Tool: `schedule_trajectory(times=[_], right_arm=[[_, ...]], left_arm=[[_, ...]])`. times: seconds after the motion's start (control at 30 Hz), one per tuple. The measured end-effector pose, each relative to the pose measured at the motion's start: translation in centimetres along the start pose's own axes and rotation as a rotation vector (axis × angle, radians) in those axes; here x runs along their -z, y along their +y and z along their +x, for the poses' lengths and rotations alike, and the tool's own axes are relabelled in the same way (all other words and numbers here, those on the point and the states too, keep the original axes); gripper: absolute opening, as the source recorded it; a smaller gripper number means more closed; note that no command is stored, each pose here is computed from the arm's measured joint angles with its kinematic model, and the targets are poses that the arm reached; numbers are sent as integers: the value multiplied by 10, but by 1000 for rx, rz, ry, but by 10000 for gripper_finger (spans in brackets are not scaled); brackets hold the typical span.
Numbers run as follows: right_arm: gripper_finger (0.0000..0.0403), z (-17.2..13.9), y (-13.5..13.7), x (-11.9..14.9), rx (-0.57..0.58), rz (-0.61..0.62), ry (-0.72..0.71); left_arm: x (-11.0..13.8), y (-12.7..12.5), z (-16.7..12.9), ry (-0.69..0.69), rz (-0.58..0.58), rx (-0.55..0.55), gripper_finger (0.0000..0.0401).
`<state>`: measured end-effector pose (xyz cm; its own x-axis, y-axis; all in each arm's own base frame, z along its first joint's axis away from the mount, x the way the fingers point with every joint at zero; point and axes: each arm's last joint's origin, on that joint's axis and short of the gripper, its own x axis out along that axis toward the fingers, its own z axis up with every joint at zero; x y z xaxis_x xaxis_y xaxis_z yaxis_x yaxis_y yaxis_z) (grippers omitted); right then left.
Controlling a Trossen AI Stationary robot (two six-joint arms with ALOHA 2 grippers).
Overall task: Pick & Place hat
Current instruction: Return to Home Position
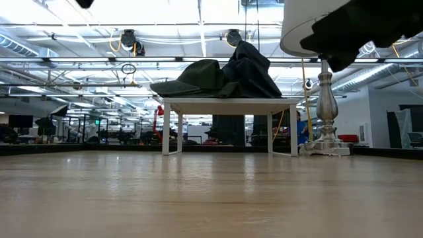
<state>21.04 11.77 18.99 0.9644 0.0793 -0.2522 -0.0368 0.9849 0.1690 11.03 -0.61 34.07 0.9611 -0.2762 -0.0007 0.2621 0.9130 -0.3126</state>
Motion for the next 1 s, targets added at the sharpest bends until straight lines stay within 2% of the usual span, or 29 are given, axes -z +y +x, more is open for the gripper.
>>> schedule_trajectory(times=[0.07, 0.17, 0.3, 0.4, 0.53, 0.67, 0.83, 1.0], right_arm=[[130, -9, -15, -1, -16, 14, -16], [130, -25, -34, 6, -42, 34, -30], [130, -48, -50, 17, -73, 17, -116], [130, -61, -57, 25, -86, 18, -183], [130, -71, -64, 37, -112, 26, -198], [130, -76, -63, 33, -158, 51, -233], [130, -77, -65, 34, -129, -9, -224], [130, -76, -71, 39, 21, -31, -185]], left_arm=[[1, -2, -1, 11, 103, 37, 147], [0, -1, -1, 2, 196, 18, 147], [11, 2, -1, 76, 198, 3, 147], [29, 8, 1, 93, 225, 7, 147], [62, 18, 1, 69, 231, 6, 147], [98, 32, 1, 11, 221, -36, 147], [129, 43, -3, -14, 229, -88, 147], [156, 51, -5, -52, 213, -106, 147]])
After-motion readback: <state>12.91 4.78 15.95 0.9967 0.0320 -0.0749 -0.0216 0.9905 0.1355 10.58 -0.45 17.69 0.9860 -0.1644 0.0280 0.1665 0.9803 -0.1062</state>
